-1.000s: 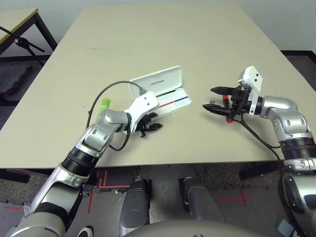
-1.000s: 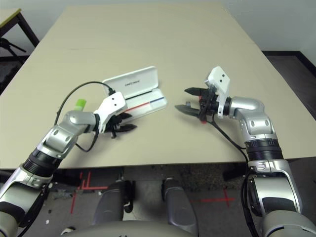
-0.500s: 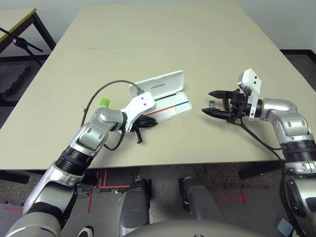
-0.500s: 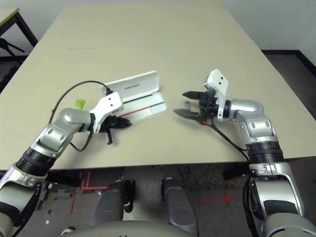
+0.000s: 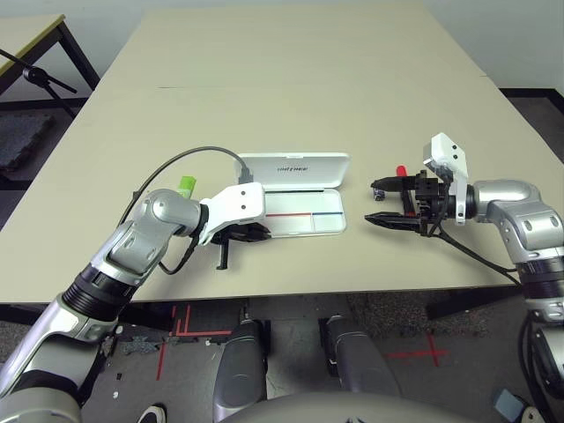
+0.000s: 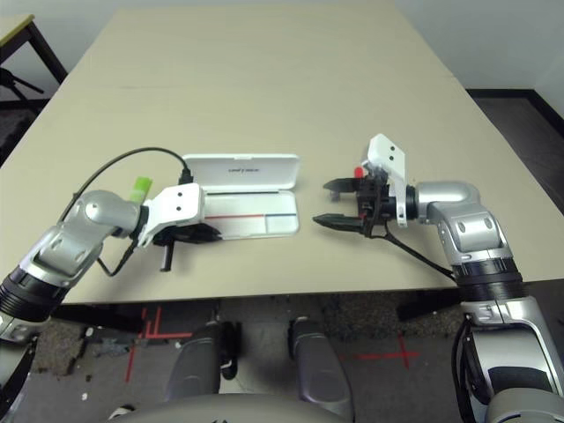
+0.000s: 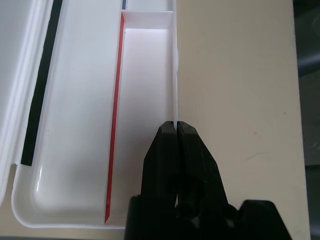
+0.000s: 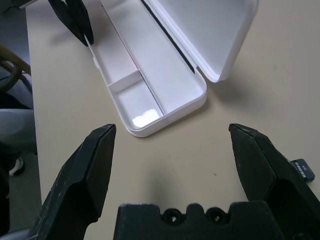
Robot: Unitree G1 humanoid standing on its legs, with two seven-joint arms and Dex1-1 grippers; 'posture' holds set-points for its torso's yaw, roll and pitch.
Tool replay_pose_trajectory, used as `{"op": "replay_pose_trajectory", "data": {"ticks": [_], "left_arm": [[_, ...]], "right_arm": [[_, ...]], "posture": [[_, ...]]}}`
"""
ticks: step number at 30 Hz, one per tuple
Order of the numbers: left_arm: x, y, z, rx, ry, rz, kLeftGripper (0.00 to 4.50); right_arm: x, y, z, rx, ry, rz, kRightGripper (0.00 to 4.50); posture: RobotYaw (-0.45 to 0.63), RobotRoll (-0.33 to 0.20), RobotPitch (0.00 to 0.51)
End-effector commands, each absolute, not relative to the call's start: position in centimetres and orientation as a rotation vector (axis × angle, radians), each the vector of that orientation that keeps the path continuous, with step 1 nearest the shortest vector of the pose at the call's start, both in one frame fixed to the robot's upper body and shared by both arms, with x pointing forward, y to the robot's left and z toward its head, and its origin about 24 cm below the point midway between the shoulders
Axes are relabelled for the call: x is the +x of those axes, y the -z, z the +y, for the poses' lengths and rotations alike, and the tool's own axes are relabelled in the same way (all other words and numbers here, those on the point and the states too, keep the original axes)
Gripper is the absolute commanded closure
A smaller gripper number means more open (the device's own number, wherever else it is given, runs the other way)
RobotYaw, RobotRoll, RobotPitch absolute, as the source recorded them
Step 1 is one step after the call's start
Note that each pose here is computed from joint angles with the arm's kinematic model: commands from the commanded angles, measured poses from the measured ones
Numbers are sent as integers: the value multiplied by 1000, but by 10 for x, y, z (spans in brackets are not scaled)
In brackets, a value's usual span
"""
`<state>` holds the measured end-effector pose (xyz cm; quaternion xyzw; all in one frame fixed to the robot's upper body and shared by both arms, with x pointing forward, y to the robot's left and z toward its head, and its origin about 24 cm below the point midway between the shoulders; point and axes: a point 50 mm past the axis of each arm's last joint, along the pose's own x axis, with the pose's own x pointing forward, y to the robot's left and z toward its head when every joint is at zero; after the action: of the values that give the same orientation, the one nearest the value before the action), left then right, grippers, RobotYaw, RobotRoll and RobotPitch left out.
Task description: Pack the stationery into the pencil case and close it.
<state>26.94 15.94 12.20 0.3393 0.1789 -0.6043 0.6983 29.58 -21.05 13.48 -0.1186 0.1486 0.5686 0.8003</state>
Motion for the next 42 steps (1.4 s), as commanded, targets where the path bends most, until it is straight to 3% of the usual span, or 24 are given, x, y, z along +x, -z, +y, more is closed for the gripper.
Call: {"op": "replay_pose_trajectory", "data": {"ticks": [1,26,29,39,42], "left_arm": [[264,-121,159,740,1373,404,4466],[261,-117,162,675,1272,420,4466],[259,-122,161,674,1284,384,3749],[246,-142,161,715,1354,307,45],[243,-159,160,712,1375,240,45]], "right_arm": [[293,-134,-209,-262,-1238,327,0],[296,-136,-205,-273,-1262,320,0],[296,-136,-205,-274,-1262,319,0],[296,-138,-207,-272,-1260,317,0],[296,-143,-210,-255,-1245,293,0]], "posture": [[-57,0,133],[-41,0,128],[-41,0,127],[-44,0,132],[-45,0,133]]}}
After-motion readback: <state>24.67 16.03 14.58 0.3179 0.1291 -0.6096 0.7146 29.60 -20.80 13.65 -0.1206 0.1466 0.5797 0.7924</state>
